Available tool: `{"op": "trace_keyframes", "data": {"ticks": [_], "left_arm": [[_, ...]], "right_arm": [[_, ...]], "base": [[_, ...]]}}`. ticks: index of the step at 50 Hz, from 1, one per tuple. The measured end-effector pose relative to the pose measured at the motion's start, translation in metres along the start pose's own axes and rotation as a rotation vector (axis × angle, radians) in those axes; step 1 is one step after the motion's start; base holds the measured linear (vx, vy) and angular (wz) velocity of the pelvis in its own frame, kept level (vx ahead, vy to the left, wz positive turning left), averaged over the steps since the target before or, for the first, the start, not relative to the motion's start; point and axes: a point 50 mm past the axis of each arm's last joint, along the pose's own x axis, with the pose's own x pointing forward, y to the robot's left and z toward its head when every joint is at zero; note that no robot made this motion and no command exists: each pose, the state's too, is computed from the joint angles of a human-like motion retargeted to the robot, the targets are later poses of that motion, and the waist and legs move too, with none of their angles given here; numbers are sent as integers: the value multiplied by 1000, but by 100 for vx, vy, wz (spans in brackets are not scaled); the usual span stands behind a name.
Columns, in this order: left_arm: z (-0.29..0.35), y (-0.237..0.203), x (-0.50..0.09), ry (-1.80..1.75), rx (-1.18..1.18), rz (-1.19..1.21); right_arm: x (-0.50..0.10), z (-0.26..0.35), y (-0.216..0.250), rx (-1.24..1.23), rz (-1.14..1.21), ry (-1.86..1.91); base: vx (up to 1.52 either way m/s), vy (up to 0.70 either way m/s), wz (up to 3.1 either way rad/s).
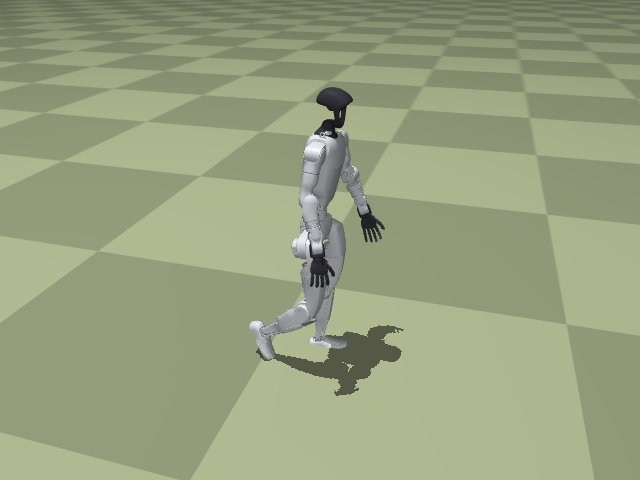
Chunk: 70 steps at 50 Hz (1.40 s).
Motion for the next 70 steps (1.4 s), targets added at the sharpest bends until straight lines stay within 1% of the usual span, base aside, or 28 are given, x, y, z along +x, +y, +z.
{"op": "trace_keyframes", "data": {"ticks": [5, 9, 14, 18, 21, 24, 27, 30, 33, 37, 40, 43, 46, 48, 50, 52, 57, 62, 65, 70], "left_arm": [[113, -49, -18, -328, 62, -158], [181, -79, -51, -559, 54, -306], [235, -96, -92, -788, 19, -400], [247, -95, -103, -868, 62, -396], [230, -92, -90, -819, 130, -375], [196, -89, -66, -707, 226, -342], [142, -78, -37, -520, 334, -301], [70, -57, -12, -269, 424, -256], [-7, -23, -2, -9, 470, -189], [-88, 27, -11, 238, 438, -66], [-131, 61, -27, 345, 360, 28], [-163, 87, -44, 407, 259, 108], [-185, 103, -59, 447, 156, 165], [-196, 109, -67, 467, 100, 182], [-203, 109, -71, 478, 56, 170], [-210, 108, -75, 492, 45, 143], [-213, 98, -76, 475, 68, 20], [-205, 91, -72, 426, 87, -59], [-178, 87, -58, 361, 83, -84], [-138, 85, -40, 285, 149, -81]], "right_arm": [[-16, -74, 49, 71, 172, 238], [-33, -111, 74, 133, 293, 360], [-41, -126, 84, 156, 342, 427], [-37, -117, 84, 104, 319, 404], [-30, -104, 74, 76, 267, 358], [-18, -83, 50, 61, 179, 296], [-8, -59, 20, 40, 86, 232], [0, -30, -14, -21, -7, 157], [3, 12, -47, -159, -113, 25], [-12, 101, -90, -486, -303, -267], [-49, 181, -114, -792, -474, -545], [-113, 257, -124, -1050, -661, -841], [-194, 311, -122, -1218, -851, -1132], [-250, 332, -114, -1288, -967, -1320], [-305, 342, -104, -1340, -1070, -1501], [-347, 341, -89, -1378, -1137, -1666], [-422, 321, -53, -1496, -1203, -1974], [-451, 302, -26, -1586, -1210, -2147], [-468, 292, -17, -1616, -1244, -2207], [-472, 284, -11, -1610, -1195, -2268]], "base": [[52, 10, 99], [51, 2, 94], [56, -8, 84], [61, -23, 15], [63, -24, -6], [66, -8, 23], [68, -13, 22], [68, -17, 12], [62, -23, -4], [55, -19, -40], [51, -13, -90], [48, -7, -107], [46, -2, -101], [46, 3, -88], [48, 6, -77], [50, 9, -55], [52, 12, -29], [55, 15, -18], [57, 17, -5], [56, 20, 6]]}}
